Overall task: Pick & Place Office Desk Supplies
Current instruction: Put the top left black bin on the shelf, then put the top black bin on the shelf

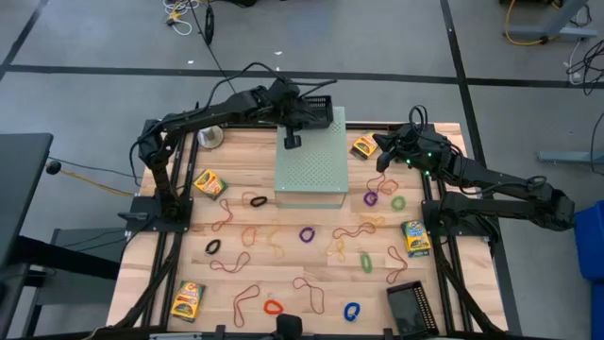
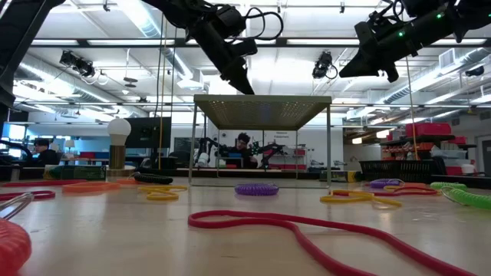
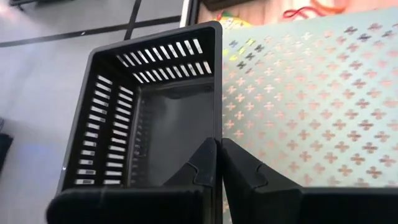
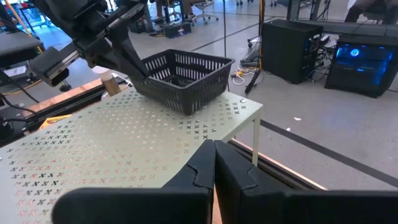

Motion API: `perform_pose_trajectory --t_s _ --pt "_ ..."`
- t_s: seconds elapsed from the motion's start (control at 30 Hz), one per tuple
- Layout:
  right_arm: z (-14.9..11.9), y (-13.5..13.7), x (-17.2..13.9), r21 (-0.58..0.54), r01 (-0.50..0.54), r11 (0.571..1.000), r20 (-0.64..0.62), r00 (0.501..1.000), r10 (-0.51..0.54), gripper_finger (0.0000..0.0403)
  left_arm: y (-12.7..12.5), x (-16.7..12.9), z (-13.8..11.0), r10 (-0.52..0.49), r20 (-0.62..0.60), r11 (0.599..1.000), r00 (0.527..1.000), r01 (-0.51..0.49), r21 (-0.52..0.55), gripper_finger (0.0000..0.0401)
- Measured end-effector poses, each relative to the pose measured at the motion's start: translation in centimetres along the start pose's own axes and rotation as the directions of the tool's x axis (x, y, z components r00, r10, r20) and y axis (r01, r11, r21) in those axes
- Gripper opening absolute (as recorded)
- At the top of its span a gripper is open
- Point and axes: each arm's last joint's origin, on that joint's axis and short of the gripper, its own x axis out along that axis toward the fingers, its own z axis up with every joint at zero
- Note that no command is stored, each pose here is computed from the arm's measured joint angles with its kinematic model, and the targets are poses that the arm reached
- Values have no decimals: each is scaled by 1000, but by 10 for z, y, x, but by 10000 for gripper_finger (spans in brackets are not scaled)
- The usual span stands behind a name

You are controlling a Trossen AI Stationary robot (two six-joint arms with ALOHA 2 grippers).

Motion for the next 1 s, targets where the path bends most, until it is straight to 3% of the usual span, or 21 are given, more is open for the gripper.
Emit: perform_pose_trajectory --t_s 0.43,0.83,1.0 --pt "0 0 0 0 0 1000 0 1000 0 7 0 0 1 -22 21 999 1000 21 36 23" --pt "0 0 0 0 0 1000 1 1000 0 7 1 -1 1 1 14 1000 1000 -1 26 92" --pt "4 1 0 21 -9 1000 39 999 9 7 4 -26 8 55 44 998 998 -55 8 99"
